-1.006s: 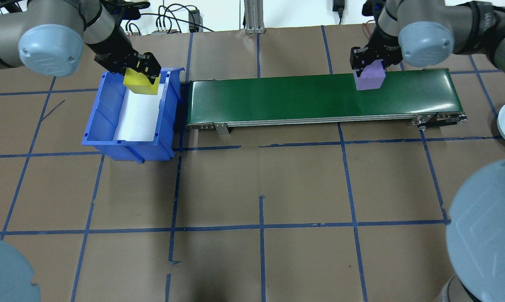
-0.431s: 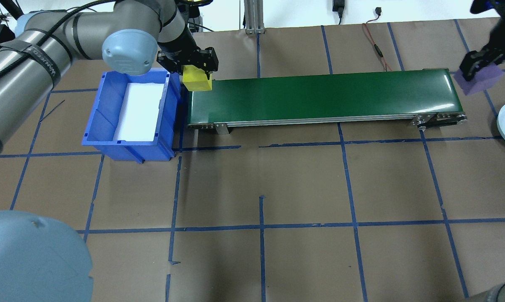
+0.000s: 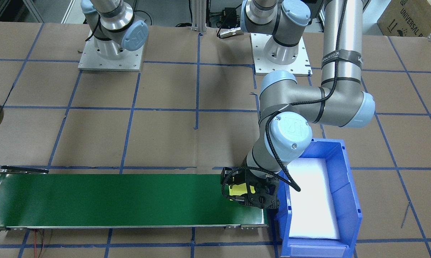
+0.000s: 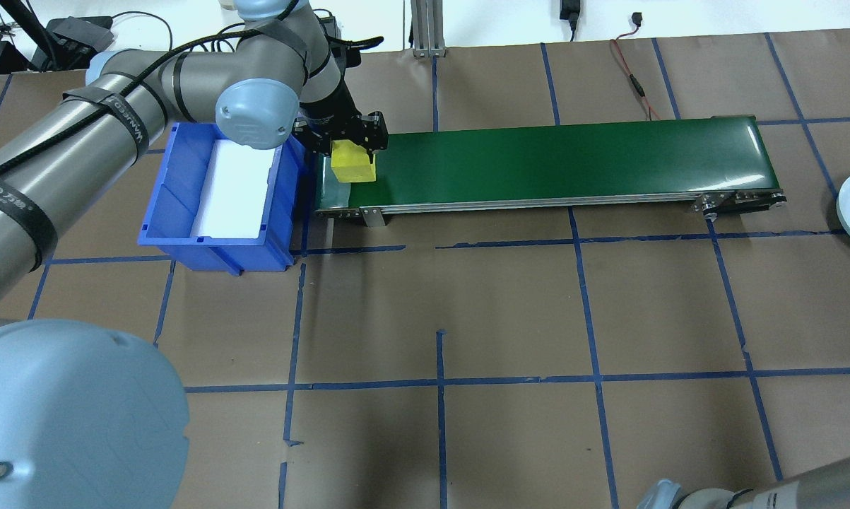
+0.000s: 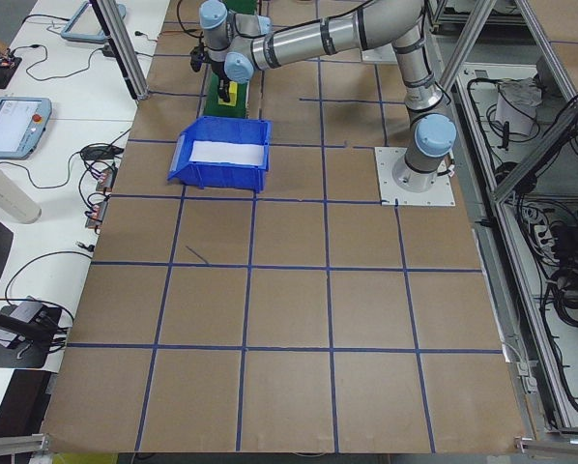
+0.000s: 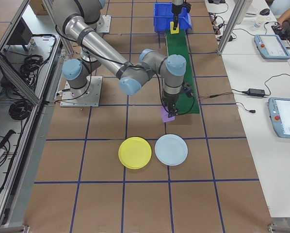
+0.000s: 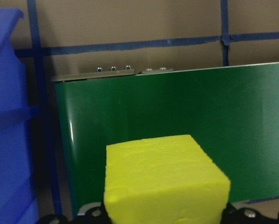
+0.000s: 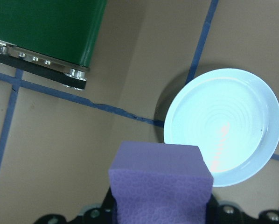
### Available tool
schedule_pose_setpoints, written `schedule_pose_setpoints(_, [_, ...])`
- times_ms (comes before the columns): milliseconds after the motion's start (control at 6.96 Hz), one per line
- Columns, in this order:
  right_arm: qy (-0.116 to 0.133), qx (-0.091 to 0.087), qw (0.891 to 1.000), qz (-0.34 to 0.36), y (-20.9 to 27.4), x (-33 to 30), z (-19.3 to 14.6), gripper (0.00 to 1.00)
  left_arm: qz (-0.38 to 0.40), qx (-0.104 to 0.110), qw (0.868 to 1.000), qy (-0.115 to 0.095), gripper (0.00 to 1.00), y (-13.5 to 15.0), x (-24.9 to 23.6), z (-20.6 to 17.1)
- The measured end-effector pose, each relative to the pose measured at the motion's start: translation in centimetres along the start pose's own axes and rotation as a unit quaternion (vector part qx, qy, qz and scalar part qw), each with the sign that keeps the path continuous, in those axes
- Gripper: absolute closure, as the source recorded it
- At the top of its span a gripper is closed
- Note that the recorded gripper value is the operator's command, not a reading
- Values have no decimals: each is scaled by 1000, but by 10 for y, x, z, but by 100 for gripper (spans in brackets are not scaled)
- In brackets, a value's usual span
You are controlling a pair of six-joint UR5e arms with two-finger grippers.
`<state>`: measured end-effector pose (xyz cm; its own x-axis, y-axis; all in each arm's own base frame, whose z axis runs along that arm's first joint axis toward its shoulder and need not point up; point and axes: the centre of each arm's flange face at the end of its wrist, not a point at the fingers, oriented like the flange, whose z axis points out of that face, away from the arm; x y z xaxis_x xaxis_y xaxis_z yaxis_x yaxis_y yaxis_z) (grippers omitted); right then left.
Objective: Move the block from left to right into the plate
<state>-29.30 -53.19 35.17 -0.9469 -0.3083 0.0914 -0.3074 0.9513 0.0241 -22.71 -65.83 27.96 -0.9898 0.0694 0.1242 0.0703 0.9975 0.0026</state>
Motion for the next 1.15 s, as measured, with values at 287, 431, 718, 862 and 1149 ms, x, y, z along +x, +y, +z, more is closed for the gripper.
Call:
schedule_pose_setpoints(287, [1, 4, 1000, -10, 23, 44, 56, 77, 0, -9, 1000, -1, 15, -2, -1, 13])
schedule_pose_setpoints(431, [12, 11, 1000, -21, 23, 61, 84, 77, 1, -8, 1000, -2, 7, -3, -1, 15])
schedule_pose_setpoints(718, [31, 21, 999, -28, 19, 74, 108, 1, 2, 3, 1000, -2, 0, 0, 0, 1])
schedule_pose_setpoints(862, [36, 26, 999, -30, 17, 77, 112, 0, 4, 20, 1000, -1, 0, 6, 3, -24])
schedule_pose_setpoints(1149, [35, 31, 998, -32, 16, 78, 118, 0, 8, 49, 999, 0, 0, 41, 11, -106])
